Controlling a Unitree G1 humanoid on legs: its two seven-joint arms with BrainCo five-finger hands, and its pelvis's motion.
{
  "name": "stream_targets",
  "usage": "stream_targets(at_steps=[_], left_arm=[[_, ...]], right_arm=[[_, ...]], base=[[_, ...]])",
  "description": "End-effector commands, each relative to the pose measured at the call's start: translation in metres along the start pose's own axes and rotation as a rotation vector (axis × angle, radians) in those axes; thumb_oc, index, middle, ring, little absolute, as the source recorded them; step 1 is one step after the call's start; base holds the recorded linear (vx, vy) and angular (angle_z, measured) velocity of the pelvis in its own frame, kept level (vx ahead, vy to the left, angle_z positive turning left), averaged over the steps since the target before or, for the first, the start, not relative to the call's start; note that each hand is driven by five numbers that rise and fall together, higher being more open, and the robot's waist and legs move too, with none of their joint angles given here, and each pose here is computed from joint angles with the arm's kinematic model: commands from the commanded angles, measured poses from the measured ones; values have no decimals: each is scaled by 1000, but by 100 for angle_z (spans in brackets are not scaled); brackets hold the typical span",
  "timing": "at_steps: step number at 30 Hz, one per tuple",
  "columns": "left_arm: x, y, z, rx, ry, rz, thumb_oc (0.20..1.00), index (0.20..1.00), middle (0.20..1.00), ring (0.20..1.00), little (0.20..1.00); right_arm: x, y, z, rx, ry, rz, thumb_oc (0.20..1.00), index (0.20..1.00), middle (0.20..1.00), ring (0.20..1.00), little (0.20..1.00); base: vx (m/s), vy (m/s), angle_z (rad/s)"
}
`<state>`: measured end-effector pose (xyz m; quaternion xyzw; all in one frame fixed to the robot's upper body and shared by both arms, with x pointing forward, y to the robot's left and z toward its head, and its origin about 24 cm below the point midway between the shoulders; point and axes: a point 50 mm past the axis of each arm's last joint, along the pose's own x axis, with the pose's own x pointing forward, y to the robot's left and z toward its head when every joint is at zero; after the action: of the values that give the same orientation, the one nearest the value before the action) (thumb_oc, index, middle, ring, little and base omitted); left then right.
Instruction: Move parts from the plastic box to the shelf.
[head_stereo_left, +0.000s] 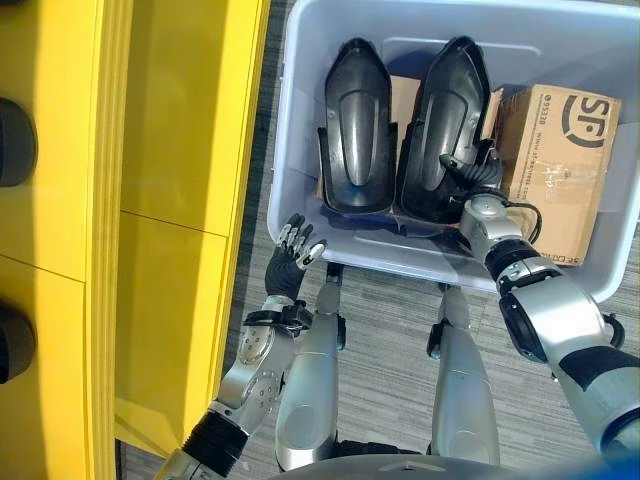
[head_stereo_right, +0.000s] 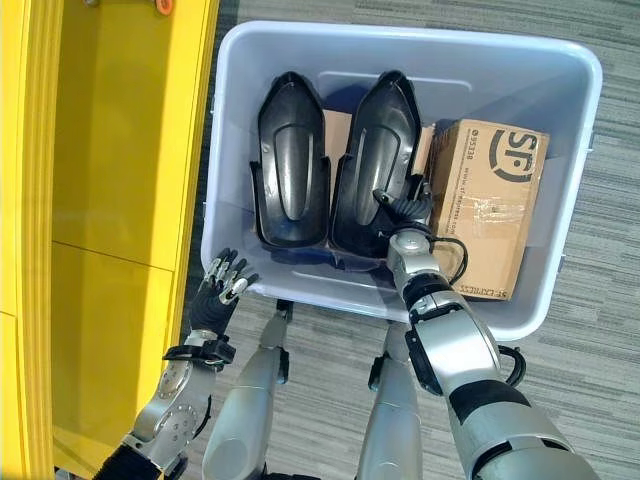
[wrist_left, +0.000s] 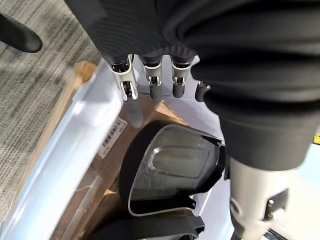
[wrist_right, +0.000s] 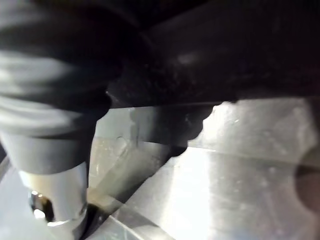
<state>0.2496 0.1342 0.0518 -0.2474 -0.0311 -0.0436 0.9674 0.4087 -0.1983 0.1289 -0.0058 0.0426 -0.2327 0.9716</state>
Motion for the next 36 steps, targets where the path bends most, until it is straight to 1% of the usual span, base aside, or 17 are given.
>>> stream_targets(at_steps=[1,3,4,5,19,23,27,29,30,32,33,36], left_arm=[[2,-18,20,-15,-79,-103,1000,1000,1000,1000,1000],[2,-18,21,-18,-83,-109,1000,1000,1000,1000,1000],[2,-18,22,-19,-84,-110,1000,1000,1000,1000,1000],[3,-17,21,-20,-74,-114,1000,1000,1000,1000,1000],[0,-12,21,-18,-58,-117,1000,1000,1000,1000,1000],[-1,-8,21,-20,-57,-109,1000,1000,1000,1000,1000],[-4,2,18,-25,-43,-74,1000,1000,1000,1000,1000],[-7,10,16,-34,-35,-34,1000,1000,1000,1000,1000],[-9,16,16,-36,-35,-6,1000,1000,1000,1000,1000],[-10,22,14,-31,-29,22,1000,1000,1000,1000,1000],[-11,27,14,-30,-29,45,1000,1000,1000,1000,1000],[-15,39,17,-14,-41,85,1000,1000,1000,1000,1000]], right_arm=[[12,-72,-28,-98,170,-222,1000,1000,1000,1000,1000],[12,-70,-30,-83,181,-204,1000,1000,1000,1000,1000],[11,-70,-31,-78,186,-195,790,790,790,790,790],[9,-63,-37,-51,209,-138,200,200,200,200,200],[6,-59,-46,6,213,-104,200,200,200,200,200],[4,-55,-48,8,173,-78,200,200,200,200,200],[-3,-44,-54,76,122,-39,200,200,200,200,200],[-15,-32,-55,125,38,30,200,200,200,200,200],[-26,-24,-52,167,-38,96,200,200,200,200,200],[-40,-22,-51,201,-102,145,200,200,200,200,200],[-54,-24,-50,238,-154,191,200,200,200,200,200],[-77,-33,-45,261,-245,263,200,200,200,200,200]], base=[[0,0,0],[0,0,0],[0,0,0],[0,0,0],[-4,0,1],[-9,-12,5],[10,-28,3],[42,-40,2],[43,-35,7],[58,-40,-13],[75,-52,-17],[109,-54,-12]])
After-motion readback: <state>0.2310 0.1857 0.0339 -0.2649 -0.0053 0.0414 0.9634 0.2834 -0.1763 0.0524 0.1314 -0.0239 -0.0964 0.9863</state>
